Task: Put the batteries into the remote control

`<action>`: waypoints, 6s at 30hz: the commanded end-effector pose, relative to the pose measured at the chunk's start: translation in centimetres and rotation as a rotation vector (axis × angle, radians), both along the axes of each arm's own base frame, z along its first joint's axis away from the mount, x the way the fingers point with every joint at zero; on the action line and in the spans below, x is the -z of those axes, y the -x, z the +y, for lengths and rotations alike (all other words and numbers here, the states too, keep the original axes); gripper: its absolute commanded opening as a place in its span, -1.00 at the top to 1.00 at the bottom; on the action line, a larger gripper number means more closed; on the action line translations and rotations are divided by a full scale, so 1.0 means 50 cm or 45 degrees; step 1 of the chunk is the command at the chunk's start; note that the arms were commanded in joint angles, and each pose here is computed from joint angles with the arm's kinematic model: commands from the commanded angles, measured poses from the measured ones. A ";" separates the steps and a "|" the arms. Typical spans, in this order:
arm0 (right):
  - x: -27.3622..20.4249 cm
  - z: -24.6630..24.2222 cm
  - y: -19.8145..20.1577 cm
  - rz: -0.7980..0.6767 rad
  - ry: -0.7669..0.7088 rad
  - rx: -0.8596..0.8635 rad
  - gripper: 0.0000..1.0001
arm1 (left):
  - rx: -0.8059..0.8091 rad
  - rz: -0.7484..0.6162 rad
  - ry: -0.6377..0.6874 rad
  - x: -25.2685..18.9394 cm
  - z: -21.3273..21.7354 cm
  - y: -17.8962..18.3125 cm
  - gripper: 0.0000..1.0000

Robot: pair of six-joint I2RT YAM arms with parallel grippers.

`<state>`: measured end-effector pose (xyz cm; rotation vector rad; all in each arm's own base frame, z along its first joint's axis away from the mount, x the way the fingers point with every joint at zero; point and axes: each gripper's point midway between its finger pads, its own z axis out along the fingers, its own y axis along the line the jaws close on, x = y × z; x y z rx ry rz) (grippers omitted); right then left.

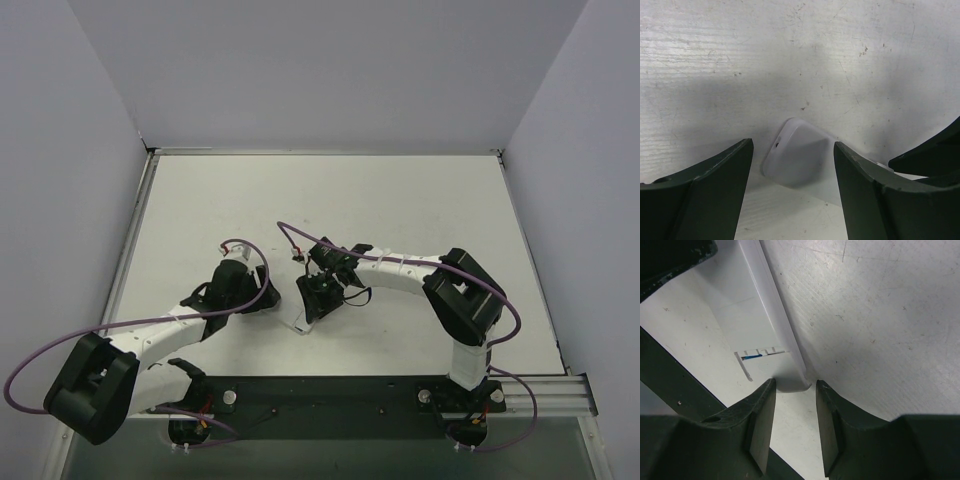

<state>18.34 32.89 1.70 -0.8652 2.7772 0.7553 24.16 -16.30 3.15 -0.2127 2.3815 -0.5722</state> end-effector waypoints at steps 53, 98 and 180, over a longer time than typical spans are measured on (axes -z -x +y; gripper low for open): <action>-0.003 0.000 0.010 0.108 0.125 0.050 0.55 | -0.052 0.034 0.171 -0.003 -0.035 0.057 -0.39; 0.078 -0.001 0.001 0.041 0.433 0.072 0.37 | -0.032 0.042 0.203 0.002 -0.059 0.070 -0.39; -0.047 -0.063 -0.004 0.278 0.031 0.488 0.21 | -0.043 0.080 0.192 0.000 -0.058 0.086 -0.40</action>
